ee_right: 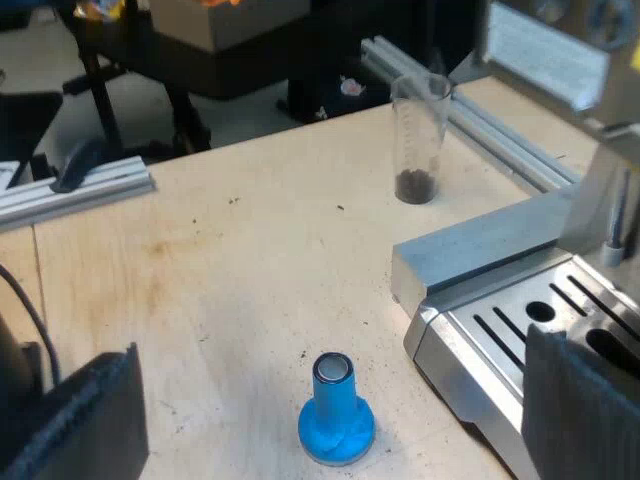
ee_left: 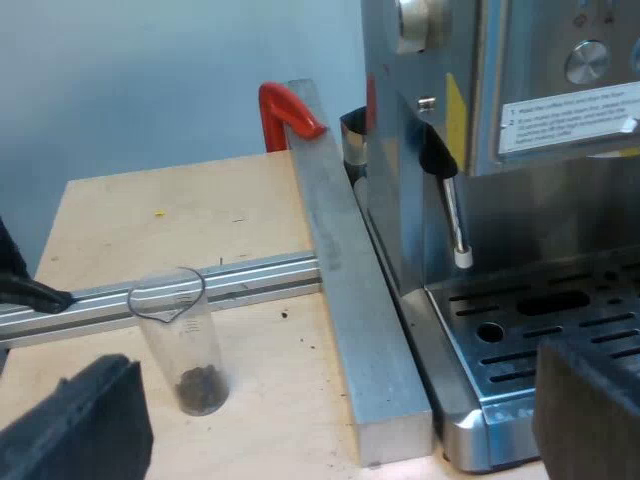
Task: Pour the beans into the coffee machine
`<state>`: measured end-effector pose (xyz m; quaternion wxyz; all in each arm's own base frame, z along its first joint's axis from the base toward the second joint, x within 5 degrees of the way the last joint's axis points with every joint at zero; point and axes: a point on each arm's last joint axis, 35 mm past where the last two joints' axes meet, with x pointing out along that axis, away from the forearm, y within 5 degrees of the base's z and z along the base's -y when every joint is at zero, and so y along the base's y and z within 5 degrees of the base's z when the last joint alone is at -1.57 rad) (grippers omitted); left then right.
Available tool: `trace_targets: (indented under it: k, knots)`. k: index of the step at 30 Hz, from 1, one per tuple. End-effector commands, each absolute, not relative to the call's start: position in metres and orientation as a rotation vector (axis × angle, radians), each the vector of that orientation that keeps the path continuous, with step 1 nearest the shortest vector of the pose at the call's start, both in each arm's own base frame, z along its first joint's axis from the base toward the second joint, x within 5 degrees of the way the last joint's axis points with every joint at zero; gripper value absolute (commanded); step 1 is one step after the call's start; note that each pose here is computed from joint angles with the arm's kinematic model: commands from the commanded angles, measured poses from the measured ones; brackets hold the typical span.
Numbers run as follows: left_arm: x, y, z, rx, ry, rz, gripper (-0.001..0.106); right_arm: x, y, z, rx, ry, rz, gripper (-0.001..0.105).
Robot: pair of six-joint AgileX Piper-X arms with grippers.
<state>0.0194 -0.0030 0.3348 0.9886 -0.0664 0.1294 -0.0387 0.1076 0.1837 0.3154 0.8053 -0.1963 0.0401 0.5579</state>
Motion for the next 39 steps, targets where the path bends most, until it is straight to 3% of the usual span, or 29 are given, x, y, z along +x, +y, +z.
trace_targets:
  k: [1,5,10,15,27,39]
  knots:
    - [0.025,-0.002,0.330,-0.133,0.262,-0.039,0.079,0.109,0.200,0.311,-0.436,0.062,1.186,0.078]
    - [0.031,-0.002,0.319,-0.132,0.292,-0.028,0.079,0.114,0.219,0.297,-0.440,0.078,1.196,0.078]
    - [0.045,0.004,0.306,-0.202,0.238,0.158,0.079,0.120,0.232,0.283,-0.426,0.120,1.196,0.078]
    - [0.056,0.005,0.299,-0.210,0.167,0.164,0.079,0.121,0.233,0.281,-0.410,0.138,1.194,0.078]
    - [0.080,0.010,0.270,-0.264,0.185,0.281,0.079,0.121,0.233,0.281,-0.397,0.147,1.192,0.078]
    - [0.131,0.029,0.247,-0.194,0.324,0.182,0.079,0.121,0.233,0.281,-0.397,0.147,1.192,0.078]
